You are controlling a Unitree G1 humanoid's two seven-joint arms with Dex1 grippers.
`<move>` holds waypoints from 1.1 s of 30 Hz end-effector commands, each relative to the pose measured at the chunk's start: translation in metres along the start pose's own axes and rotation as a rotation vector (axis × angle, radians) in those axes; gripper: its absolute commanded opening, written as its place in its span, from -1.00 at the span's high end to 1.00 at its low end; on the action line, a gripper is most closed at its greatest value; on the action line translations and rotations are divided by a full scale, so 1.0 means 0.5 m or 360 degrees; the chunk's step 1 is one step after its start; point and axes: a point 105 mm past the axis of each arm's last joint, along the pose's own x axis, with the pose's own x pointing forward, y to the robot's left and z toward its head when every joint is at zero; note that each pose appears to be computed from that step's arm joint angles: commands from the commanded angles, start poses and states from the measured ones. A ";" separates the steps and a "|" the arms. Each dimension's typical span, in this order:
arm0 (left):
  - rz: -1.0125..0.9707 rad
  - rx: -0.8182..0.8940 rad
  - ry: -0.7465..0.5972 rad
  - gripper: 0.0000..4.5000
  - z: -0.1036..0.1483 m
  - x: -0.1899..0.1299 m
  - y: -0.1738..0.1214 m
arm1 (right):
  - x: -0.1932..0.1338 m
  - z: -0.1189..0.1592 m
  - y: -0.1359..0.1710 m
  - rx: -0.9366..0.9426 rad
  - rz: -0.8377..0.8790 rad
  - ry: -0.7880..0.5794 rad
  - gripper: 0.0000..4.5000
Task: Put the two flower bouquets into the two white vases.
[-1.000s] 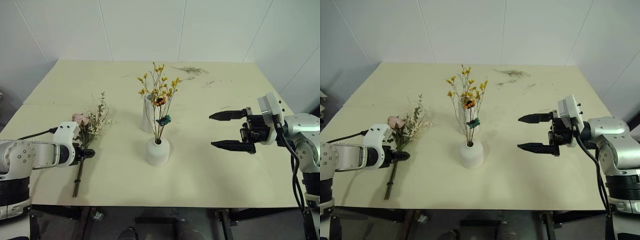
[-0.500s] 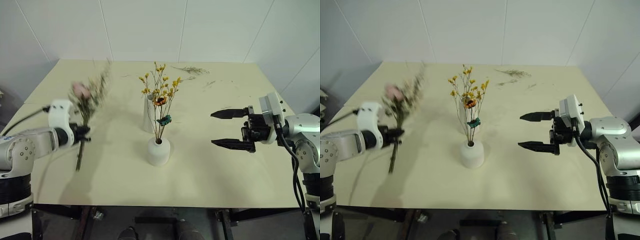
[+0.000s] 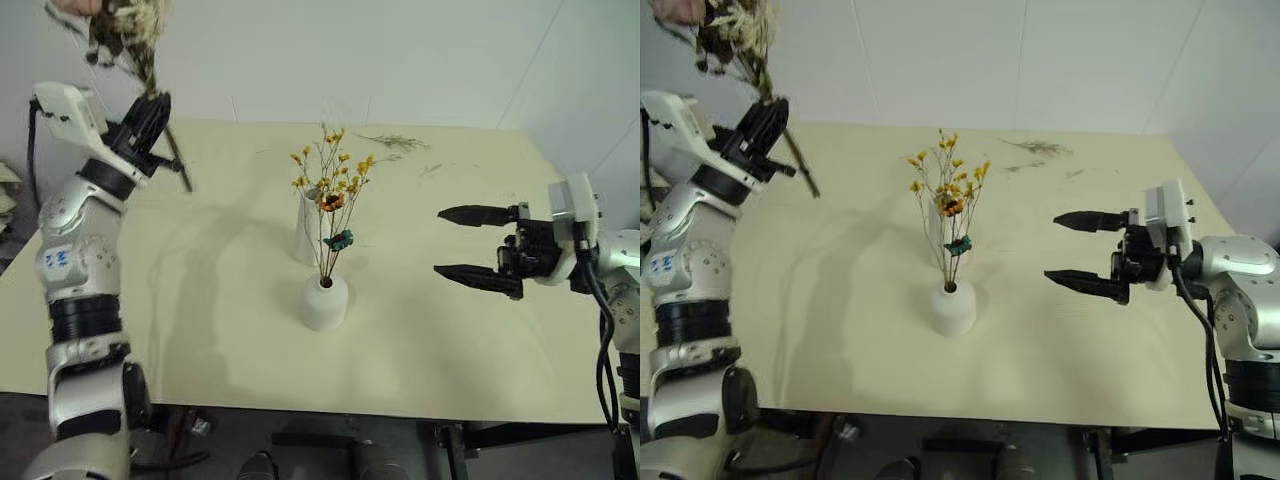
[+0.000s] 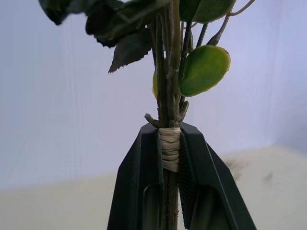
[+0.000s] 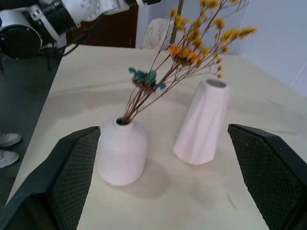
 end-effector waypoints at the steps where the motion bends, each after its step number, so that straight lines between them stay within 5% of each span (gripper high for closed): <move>1: -0.0151 -0.0077 -0.0168 0.94 0.022 0.026 -0.011 | -0.010 0.040 0.008 -0.0049 -0.0087 -0.0109 -1.00; 24: -0.0804 -0.0915 -0.0246 0.94 -0.032 0.139 -0.152 | -0.058 0.042 0.067 -0.0017 -0.0459 -0.0030 -1.00; 33: -0.0878 -0.0937 -0.0176 0.94 -0.066 0.145 -0.192 | -0.054 0.040 0.069 -0.0028 -0.0486 -0.0025 -1.00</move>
